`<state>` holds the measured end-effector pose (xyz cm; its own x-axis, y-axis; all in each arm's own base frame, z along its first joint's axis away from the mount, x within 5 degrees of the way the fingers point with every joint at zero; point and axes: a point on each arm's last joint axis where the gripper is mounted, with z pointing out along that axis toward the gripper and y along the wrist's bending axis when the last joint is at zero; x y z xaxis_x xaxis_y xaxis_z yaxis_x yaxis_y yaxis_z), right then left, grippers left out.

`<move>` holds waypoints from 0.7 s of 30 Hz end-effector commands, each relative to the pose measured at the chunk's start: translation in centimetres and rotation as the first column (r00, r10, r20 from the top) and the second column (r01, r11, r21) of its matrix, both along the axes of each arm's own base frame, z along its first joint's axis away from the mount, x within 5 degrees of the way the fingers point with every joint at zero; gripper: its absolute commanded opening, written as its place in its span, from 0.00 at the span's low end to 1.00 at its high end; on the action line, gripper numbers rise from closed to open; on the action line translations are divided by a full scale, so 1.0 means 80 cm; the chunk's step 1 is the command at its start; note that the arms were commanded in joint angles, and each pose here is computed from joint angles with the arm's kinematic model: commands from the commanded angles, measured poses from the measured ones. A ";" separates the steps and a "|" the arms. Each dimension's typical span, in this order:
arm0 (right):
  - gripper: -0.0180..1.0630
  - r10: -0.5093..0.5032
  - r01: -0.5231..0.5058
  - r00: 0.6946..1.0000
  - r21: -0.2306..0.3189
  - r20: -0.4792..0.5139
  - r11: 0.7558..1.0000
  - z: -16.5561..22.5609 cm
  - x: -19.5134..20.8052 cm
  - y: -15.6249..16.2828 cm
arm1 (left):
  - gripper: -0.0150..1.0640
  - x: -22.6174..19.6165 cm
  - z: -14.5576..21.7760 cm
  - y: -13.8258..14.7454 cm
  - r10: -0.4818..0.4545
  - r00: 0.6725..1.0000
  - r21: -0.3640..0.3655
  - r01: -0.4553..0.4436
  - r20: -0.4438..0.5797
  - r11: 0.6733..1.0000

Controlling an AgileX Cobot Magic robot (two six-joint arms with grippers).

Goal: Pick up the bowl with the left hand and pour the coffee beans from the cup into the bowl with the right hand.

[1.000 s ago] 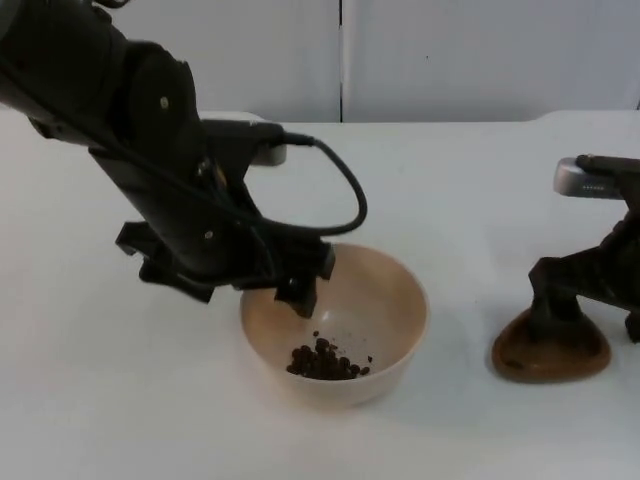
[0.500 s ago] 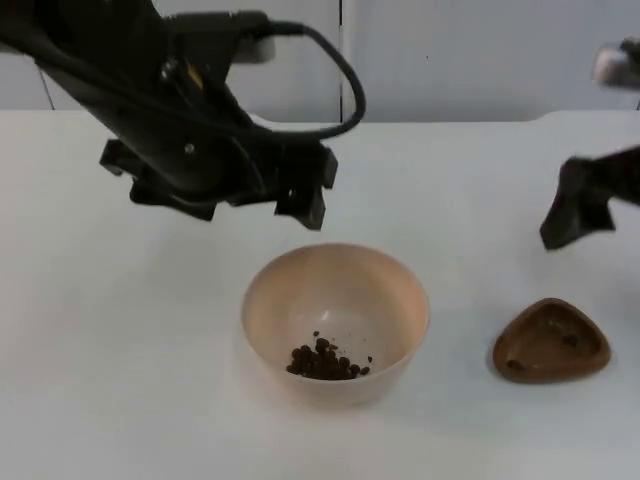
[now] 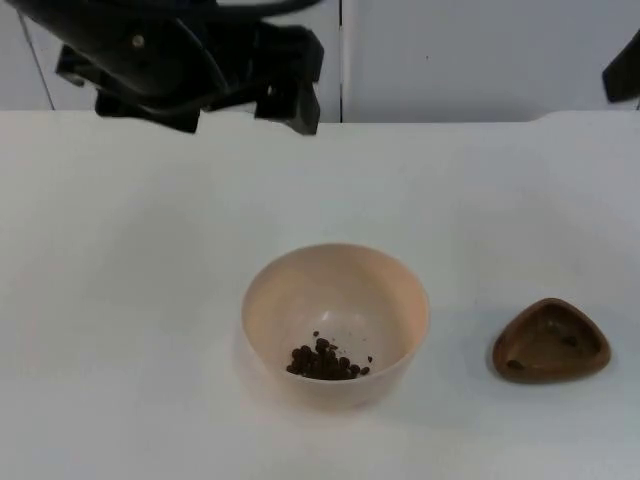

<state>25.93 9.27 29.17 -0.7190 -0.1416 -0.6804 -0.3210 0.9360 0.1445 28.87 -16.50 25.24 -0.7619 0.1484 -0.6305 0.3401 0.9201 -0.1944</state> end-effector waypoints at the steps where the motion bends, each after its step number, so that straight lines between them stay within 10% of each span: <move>1: 0.86 0.017 -0.018 0.999 0.002 0.045 1.000 0.019 -0.015 -0.004 | 0.83 -0.011 0.023 0.004 -0.006 0.999 -0.019 0.007 0.036 1.000; 21: 0.86 0.115 -0.116 0.982 -0.002 0.151 0.993 0.081 -0.097 -0.023 | 0.83 -0.084 0.118 0.043 -0.081 0.979 -0.032 0.089 0.187 0.996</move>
<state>18.91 7.53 35.25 -0.5947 -0.2110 -0.7758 -0.4349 0.8960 0.0897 22.83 -13.34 34.12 -0.6270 0.1694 -0.7604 0.4367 0.8847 -0.1629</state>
